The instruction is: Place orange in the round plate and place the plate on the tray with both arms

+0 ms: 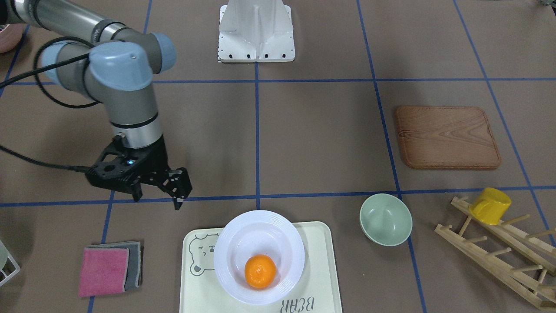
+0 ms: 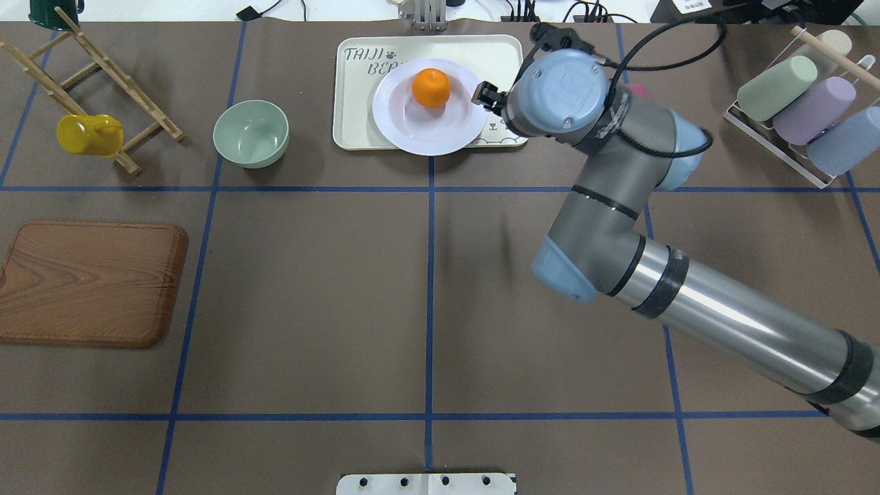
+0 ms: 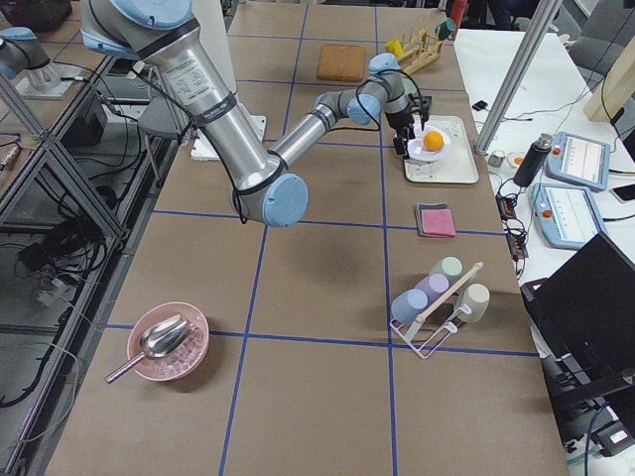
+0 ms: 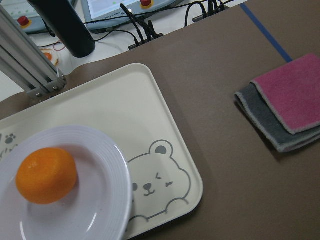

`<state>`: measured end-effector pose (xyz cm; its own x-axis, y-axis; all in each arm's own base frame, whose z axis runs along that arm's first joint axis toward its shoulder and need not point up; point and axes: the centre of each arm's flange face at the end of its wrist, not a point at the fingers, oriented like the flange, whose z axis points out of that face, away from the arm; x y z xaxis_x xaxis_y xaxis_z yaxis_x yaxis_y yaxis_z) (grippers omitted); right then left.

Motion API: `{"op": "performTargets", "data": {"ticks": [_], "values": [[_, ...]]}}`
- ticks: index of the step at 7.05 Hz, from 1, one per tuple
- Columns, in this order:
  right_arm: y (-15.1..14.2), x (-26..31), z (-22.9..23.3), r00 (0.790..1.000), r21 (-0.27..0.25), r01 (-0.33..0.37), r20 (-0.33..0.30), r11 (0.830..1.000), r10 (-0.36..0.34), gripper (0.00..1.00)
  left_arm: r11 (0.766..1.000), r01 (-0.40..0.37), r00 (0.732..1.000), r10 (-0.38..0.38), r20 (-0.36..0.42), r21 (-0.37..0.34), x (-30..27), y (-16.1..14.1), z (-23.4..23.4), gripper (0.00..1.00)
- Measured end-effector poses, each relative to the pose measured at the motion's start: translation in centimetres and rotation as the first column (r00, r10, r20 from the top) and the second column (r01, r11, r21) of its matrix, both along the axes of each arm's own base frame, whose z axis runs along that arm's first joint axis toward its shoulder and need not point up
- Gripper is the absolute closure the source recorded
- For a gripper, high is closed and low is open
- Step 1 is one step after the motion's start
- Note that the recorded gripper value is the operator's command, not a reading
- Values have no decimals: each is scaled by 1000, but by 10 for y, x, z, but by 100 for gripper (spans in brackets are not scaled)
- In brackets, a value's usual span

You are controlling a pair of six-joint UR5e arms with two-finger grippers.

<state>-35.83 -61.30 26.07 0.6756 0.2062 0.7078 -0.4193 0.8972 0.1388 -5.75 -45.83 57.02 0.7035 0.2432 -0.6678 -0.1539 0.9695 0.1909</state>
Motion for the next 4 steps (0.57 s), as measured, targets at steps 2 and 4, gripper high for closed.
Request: {"op": "performTargets", "data": {"ticks": [2,4], "values": [[-30,135,70,973,39,218,-84,975,-214,0,1000,-2,1000,2,-6,-6,0,3,3,1],[-20,264,150,915,64,385,-156,921,-372,0,1000,8,1000,-8,-4,-17,-3,9,8,1]]}}
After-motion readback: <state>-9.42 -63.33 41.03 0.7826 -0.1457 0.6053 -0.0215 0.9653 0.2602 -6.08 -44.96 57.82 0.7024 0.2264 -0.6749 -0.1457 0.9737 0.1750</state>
